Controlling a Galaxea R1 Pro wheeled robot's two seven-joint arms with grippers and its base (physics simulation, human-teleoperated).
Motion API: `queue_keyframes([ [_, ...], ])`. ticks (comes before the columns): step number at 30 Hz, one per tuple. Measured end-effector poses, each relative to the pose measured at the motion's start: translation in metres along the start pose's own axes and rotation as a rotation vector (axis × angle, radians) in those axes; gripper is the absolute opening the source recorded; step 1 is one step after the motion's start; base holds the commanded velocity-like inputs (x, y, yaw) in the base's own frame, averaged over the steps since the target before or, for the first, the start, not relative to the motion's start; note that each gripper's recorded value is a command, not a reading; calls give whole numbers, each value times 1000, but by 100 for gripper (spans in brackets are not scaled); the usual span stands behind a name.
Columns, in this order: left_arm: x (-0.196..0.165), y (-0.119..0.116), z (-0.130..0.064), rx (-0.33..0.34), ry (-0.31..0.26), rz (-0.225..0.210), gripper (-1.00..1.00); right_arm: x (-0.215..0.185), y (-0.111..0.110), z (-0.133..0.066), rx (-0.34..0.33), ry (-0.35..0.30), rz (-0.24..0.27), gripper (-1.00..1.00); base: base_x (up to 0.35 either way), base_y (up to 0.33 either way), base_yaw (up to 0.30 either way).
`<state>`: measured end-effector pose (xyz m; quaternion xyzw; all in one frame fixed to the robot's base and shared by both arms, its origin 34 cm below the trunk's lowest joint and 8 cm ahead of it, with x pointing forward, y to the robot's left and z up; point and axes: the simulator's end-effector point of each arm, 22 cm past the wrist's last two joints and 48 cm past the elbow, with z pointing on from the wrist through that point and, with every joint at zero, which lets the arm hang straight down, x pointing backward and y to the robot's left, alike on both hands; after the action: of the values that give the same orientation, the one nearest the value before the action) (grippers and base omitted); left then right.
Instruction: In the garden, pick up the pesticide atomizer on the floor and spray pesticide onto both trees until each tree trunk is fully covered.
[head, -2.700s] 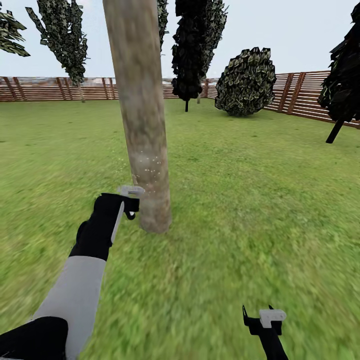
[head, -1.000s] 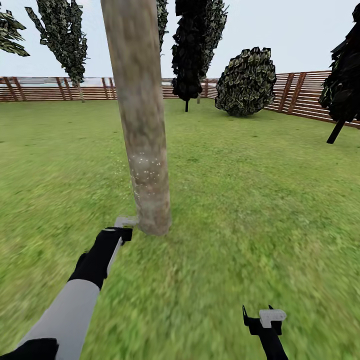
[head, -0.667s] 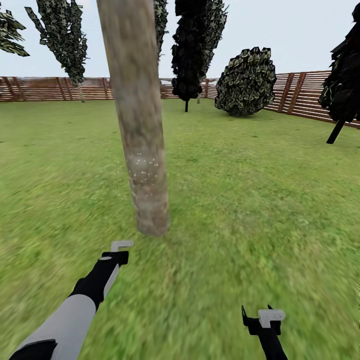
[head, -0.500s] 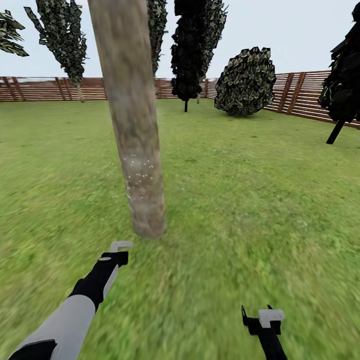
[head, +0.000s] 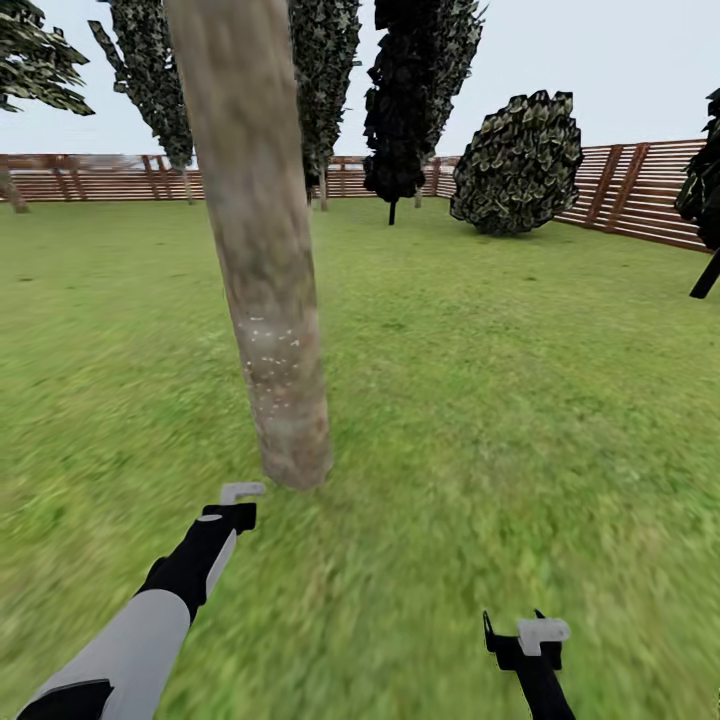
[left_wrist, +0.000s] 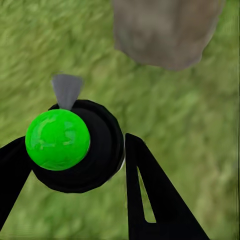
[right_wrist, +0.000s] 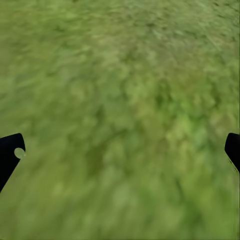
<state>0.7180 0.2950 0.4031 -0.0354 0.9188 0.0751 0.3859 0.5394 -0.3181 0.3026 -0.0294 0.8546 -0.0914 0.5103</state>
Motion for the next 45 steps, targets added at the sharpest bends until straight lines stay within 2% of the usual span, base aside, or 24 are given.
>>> queue_keyframes([
  [11, 1, 0, 0, 0, 2, 0, -100, 0, 0, 0, 0, 0, 0, 100, 3, -274, 13],
  [26, 2, 0, 0, -2, 5, 1, -100, 0, 4, 0, -4, 0, 5, 100, 0, -274, 263],
  [38, 3, 2, 0, -4, 7, 2, -100, 0, 4, 0, -3, 0, 5, 100, 0, -274, 29],
  [45, 4, 4, 1, -7, 9, -2, -100, 0, 4, 0, -3, 0, 5, 100, 0, -274, 220],
])
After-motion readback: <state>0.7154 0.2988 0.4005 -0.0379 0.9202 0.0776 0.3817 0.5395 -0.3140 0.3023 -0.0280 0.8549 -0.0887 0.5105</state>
